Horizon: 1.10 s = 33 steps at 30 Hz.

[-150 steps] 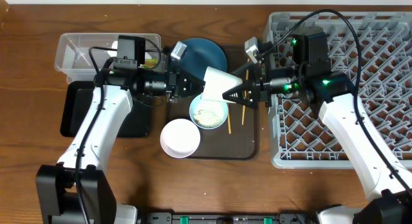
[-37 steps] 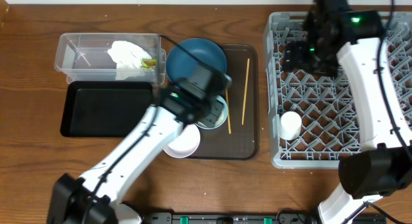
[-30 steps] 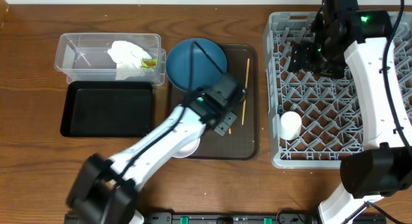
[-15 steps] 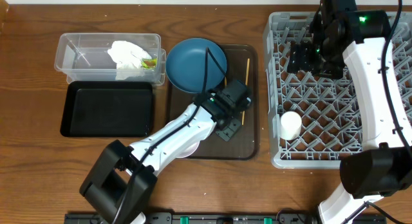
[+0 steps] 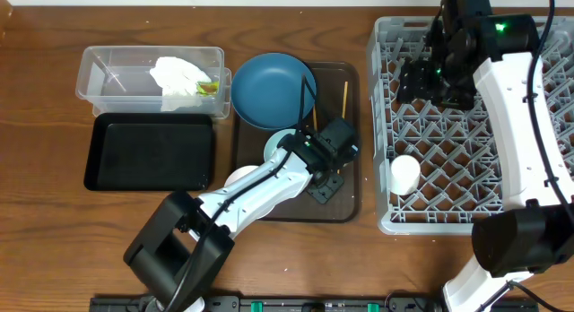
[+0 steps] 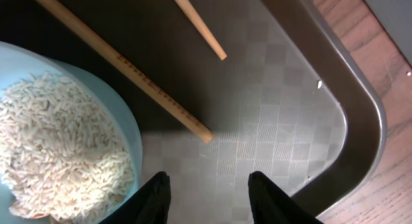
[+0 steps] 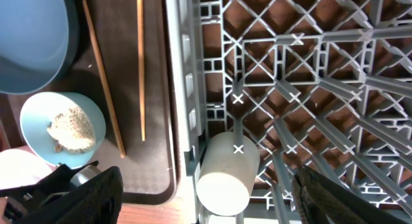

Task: Sort waste into correct bins and load items into the dishwasher rack
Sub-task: 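Reach the left gripper to the light-blue rice bowl and grasp its rim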

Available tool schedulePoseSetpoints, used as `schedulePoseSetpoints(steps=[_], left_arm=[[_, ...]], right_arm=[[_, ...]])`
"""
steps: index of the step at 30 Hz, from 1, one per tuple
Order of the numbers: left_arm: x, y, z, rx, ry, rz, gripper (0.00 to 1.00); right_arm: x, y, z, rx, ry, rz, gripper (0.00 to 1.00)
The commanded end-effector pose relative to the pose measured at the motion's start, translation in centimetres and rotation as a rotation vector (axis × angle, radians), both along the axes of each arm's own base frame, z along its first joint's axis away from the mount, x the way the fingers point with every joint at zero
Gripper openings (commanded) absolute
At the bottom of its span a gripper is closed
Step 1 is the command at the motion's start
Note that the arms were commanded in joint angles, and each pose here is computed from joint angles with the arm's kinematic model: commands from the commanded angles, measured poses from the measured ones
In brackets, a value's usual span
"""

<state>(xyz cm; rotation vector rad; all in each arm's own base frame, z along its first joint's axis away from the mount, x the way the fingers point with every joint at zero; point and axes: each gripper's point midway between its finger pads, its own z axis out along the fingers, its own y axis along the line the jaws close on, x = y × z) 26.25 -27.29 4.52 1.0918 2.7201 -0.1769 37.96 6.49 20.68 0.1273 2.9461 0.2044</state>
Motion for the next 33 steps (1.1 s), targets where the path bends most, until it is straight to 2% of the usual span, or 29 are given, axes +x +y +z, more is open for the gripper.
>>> schedulePoseSetpoints(steps=[1,6,12,20,31,33], left_arm=[[0.8,-0.4,0.8,-0.013,-0.024,-0.006,0.43],[1.5,-0.8,1.8,-0.022,-0.050,-0.003,0.42],[2.6,0.0,1.9,0.028,-0.108,0.016,0.43],[3.4,0.8,-0.5,0.094,-0.123,-0.002,0.43],[4.5,1.7,-0.6,0.090,-0.128,0.036,0.42],[4.8,2.0,-0.6,0.082,-0.122,0.059,0.38]], right_arm=[[-0.1,0.4,-0.2,0.001,0.005,0.025,0.82],[-0.2,0.4,-0.2,0.000,0.008,0.026,0.82],[-0.2,0.4,-0.2,0.000,0.010,0.026,0.81],[-0.2,0.4,-0.2,0.000,0.010,0.026,0.82],[-0.3,0.4,-0.2,0.000,0.013,0.026,0.82],[-0.3,0.4,-0.2,0.000,0.014,0.026,0.82]])
